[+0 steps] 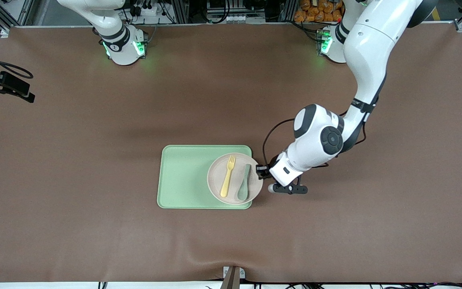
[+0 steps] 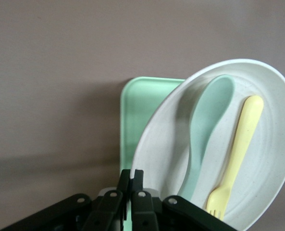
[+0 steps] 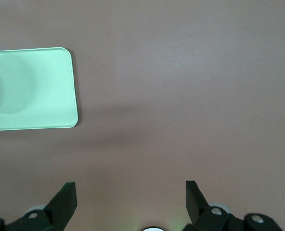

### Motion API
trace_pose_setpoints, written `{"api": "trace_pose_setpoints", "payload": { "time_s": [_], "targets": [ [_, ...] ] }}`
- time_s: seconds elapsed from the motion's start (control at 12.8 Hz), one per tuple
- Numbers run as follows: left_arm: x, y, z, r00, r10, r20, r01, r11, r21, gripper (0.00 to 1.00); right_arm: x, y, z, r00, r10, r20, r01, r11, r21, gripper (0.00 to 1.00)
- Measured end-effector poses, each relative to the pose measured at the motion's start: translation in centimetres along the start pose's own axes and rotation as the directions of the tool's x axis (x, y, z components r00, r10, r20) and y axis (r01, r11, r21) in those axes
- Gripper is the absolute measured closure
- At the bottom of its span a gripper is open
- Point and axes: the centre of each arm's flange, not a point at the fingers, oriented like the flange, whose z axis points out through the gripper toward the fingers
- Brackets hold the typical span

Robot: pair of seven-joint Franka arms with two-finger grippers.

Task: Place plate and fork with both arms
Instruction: 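Carry the plate with the left gripper over the green tray, then lower the plate onto the tray while the right gripper approaches the tray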

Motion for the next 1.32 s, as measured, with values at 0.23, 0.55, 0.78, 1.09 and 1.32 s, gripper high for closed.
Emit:
{"api": "trace_pose_setpoints", "payload": {
  "time_s": [0.23,0.55,0.78,1.09,1.32],
  "targets": [
    [-0.8,1.8,3.5,1.0,-0.022,-0.003,0.022,0.999,0.05,0.96,0.8,-0.1,0.6,1.0,-0.001,-0.011,0.001,1.0,0.002,0.0],
    [-1.8,2.5,7.8,0.998,-0.042,0.053,0.036,0.994,0.106,0.96,4.3,0.1,5.9,0.998,0.003,0.057,-0.004,1.0,0.002,0.0],
    [-1.6,1.8,8.2,0.996,-0.051,0.074,0.042,0.992,0.122,0.96,6.5,0.1,9.8,0.994,0.003,0.107,-0.004,1.0,0.003,0.0],
    [-2.0,1.3,9.4,0.994,-0.056,0.09,0.044,0.99,0.131,0.96,8.2,-0.8,13.1,0.99,-0.011,0.139,0.01,1.0,0.005,0.0],
    [-2.1,1.2,10.0,0.993,-0.067,0.097,0.055,0.991,0.123,0.96,9.2,-1.2,14.9,0.989,-0.018,0.148,0.018,1.0,0.006,0.0]
  ]
}}
